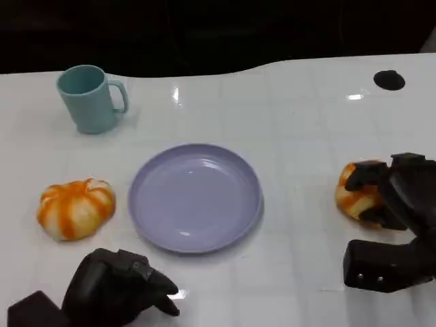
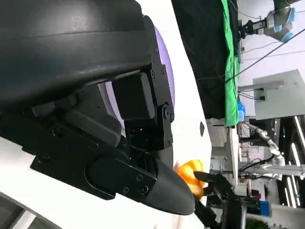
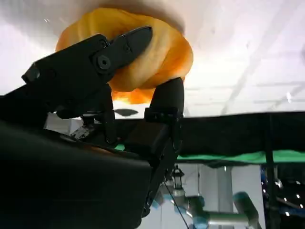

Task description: Grasp the bread from the table and place it into the plate.

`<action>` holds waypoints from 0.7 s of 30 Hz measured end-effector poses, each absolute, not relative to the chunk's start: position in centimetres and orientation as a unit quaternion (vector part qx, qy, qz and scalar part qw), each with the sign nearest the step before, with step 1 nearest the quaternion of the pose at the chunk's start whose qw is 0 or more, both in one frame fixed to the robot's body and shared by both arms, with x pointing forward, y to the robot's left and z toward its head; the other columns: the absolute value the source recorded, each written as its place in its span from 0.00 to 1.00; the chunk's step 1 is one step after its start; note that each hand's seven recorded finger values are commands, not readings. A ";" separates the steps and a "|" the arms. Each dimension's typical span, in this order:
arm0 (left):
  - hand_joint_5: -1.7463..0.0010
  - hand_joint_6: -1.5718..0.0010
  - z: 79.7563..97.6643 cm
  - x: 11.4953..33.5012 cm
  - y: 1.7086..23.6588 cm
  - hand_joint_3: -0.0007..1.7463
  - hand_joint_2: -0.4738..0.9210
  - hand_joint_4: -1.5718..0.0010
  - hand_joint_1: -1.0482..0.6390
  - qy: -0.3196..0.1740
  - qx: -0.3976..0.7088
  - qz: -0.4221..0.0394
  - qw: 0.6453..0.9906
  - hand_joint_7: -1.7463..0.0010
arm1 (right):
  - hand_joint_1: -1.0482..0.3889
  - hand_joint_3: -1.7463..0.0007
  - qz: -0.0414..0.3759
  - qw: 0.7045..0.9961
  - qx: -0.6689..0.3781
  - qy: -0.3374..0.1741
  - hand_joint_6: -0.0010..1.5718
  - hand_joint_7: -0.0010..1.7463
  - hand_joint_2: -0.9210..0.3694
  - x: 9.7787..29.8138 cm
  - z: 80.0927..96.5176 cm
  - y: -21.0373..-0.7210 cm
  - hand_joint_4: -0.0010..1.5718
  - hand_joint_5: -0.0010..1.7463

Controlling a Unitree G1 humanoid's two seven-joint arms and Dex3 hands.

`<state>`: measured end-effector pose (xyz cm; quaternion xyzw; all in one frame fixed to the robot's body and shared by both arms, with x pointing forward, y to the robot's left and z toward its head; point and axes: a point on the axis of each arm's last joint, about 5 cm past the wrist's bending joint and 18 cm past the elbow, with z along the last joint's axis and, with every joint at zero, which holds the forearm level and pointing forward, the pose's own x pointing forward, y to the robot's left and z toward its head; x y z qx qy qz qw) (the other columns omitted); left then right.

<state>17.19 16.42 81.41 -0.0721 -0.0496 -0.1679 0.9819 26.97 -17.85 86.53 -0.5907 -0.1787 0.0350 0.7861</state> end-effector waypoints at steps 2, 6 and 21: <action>0.64 0.00 81.4 17.2 16.4 0.00 0.99 0.08 0.00 -0.050 -0.072 -0.168 0.982 0.87 | 0.76 1.00 0.030 0.792 -0.579 -0.194 0.61 0.75 0.07 27.1 87.0 -17.6 0.60 1.00; 0.64 0.00 81.4 17.2 16.4 0.00 0.99 0.08 0.00 -0.049 -0.073 -0.168 0.982 0.87 | 0.79 0.99 0.023 0.798 -0.557 -0.229 0.64 0.74 0.08 27.1 87.6 -17.0 0.64 1.00; 0.64 0.00 81.4 17.1 16.5 0.00 0.99 0.07 0.00 -0.047 -0.071 -0.167 0.982 0.87 | 0.84 0.14 0.058 0.855 -0.417 -0.302 0.61 0.83 0.61 25.6 89.4 -13.1 0.67 1.00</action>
